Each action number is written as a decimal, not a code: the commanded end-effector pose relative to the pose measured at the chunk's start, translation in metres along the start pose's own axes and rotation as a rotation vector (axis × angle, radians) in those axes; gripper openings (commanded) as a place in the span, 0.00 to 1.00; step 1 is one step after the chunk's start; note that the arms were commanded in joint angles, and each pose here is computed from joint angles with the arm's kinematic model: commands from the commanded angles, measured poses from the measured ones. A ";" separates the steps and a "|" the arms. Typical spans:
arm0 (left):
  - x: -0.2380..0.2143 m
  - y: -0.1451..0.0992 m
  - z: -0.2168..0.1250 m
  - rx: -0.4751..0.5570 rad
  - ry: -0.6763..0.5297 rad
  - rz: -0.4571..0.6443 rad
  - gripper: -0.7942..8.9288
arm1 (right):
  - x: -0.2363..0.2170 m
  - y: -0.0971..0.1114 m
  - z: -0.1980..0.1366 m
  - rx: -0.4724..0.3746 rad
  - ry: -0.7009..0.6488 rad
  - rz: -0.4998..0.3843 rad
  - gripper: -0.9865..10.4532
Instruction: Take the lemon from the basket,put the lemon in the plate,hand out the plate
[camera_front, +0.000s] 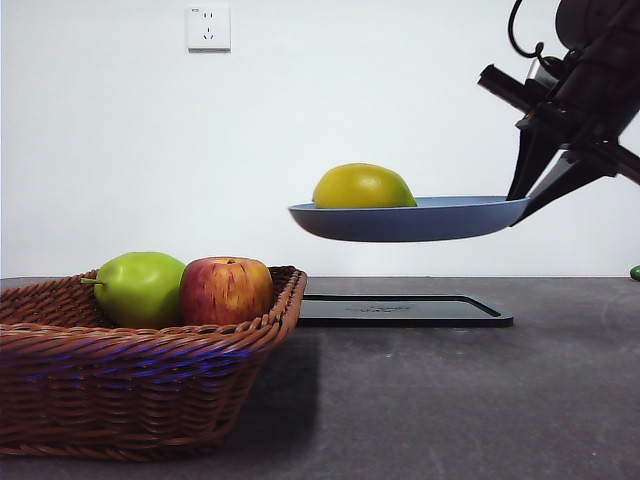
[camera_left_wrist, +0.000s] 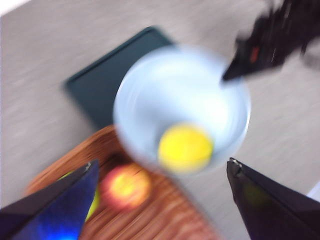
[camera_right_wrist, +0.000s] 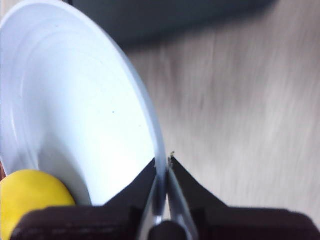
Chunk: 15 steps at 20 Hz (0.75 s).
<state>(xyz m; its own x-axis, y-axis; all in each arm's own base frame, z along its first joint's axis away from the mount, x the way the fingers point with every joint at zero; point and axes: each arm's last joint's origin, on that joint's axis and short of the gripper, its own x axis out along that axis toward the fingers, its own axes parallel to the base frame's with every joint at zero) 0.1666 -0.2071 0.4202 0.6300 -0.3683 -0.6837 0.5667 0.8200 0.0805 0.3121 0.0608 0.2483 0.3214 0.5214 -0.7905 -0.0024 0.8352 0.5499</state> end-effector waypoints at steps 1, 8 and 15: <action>-0.010 0.003 -0.004 0.031 0.017 0.103 0.54 | 0.006 0.000 0.031 0.017 -0.030 0.011 0.09; -0.016 0.013 -0.018 0.067 0.122 0.306 0.54 | 0.050 -0.011 0.100 0.076 -0.091 0.022 0.09; -0.017 0.013 -0.019 0.055 0.125 0.311 0.54 | 0.109 -0.048 0.118 0.225 -0.101 0.022 0.09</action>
<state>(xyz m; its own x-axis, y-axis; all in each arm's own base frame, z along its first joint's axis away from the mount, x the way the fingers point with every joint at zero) 0.1542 -0.1785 0.4156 0.6994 -0.0333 -0.7139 0.3937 0.8517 0.3459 0.4533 0.0567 0.1656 0.3989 0.5003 -0.7684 0.1875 0.7758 0.6025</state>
